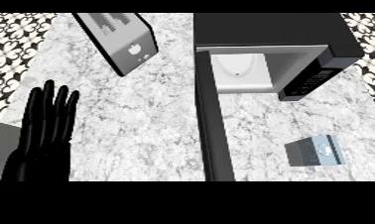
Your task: Pick up the milk, place it into the microwave and close the microwave
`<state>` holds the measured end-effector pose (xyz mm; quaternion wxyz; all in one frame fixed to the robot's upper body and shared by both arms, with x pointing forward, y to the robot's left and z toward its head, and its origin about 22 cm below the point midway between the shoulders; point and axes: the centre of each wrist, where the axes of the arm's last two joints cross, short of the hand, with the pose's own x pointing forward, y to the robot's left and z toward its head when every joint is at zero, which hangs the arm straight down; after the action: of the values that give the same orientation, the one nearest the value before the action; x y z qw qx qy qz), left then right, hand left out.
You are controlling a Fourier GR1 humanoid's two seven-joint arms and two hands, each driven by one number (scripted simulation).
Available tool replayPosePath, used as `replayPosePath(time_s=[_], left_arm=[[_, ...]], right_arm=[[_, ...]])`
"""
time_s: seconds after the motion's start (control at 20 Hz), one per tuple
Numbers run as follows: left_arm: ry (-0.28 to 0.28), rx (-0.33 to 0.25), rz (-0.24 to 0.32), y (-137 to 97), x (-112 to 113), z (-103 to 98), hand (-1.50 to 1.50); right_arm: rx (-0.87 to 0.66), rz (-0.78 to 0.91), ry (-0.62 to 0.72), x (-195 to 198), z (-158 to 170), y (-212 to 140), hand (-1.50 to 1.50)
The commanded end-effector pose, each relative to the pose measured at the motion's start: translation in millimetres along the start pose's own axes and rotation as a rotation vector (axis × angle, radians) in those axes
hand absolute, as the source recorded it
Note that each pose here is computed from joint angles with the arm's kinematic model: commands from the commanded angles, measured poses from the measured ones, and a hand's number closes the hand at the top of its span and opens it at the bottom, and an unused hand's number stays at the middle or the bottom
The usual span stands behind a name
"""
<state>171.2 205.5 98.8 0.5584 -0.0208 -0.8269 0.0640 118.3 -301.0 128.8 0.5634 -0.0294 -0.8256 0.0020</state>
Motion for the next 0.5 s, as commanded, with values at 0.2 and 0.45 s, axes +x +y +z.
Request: replayPosePath(time_s=[0.2,0.45], left_arm=[[0.05,0.018,0.079,-14.7,-18.2,59.2,-1.5],[0.024,0.001,0.077,-19.6,-19.9,69.0,-1.5]], right_arm=[[-0.031,-0.025,0.068,-2.7,51.4,-18.1,-1.5],[-0.024,-0.025,0.089,-45.3,57.0,-35.3,-1.5]])
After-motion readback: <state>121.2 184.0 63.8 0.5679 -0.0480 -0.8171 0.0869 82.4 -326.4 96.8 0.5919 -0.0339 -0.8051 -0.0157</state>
